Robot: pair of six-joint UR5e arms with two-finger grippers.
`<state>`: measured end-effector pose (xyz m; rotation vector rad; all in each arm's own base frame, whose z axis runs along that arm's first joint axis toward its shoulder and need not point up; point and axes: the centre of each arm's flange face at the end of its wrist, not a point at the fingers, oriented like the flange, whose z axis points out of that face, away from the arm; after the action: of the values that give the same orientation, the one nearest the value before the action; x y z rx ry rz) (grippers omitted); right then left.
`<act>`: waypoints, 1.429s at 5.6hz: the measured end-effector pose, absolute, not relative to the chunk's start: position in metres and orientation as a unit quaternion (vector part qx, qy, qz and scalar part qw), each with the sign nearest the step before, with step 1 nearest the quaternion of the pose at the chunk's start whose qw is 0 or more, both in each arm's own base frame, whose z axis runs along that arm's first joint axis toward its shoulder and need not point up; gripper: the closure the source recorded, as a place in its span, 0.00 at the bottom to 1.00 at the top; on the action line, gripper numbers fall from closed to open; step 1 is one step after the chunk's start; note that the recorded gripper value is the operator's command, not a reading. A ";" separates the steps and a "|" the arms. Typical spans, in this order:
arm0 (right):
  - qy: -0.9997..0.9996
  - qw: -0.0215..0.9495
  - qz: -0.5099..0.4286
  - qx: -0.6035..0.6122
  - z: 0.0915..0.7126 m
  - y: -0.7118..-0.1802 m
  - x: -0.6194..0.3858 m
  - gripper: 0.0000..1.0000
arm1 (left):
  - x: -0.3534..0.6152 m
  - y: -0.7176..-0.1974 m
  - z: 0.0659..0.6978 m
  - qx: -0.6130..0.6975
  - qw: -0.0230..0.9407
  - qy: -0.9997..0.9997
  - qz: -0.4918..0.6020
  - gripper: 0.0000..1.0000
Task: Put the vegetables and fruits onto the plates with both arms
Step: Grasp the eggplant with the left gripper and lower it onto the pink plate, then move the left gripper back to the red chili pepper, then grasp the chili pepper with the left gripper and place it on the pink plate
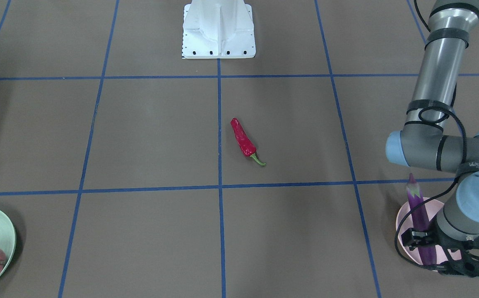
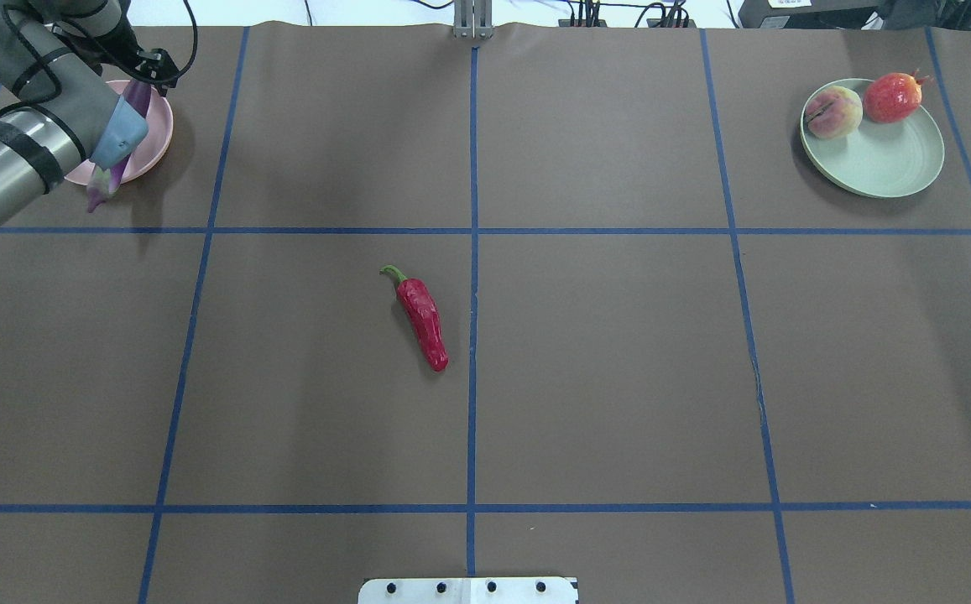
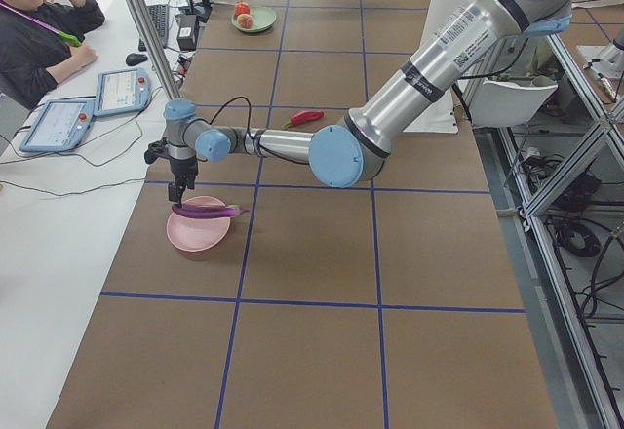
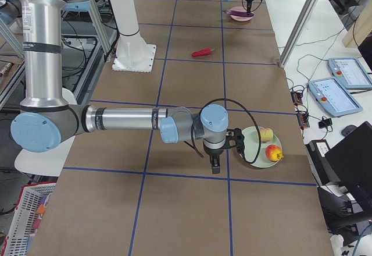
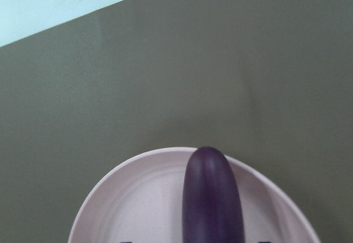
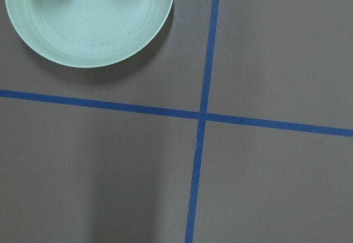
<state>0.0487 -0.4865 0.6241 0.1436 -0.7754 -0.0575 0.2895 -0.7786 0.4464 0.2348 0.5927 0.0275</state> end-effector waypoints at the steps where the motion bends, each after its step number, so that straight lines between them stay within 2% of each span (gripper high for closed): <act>1: -0.378 0.923 -0.028 0.070 0.624 -0.487 0.049 0.01 | 0.306 -0.767 0.405 0.112 0.935 0.336 -0.016 0.00; 4: -0.378 0.923 -0.027 0.070 0.623 -0.487 0.049 0.01 | 0.445 -0.664 0.289 0.046 0.890 0.438 -0.121 0.00; 7: -0.378 0.923 -0.028 0.070 0.624 -0.486 0.049 0.01 | 0.568 -0.543 0.250 -0.028 0.891 0.419 -0.175 0.01; 8: -0.378 0.923 -0.027 0.069 0.624 -0.486 0.049 0.01 | 0.582 -0.513 0.238 -0.042 0.898 0.401 -0.177 0.18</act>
<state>0.0487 -0.4861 0.6243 0.1422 -0.7755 -0.0560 0.5822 -0.5128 0.2381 -0.0869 0.8308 -0.3673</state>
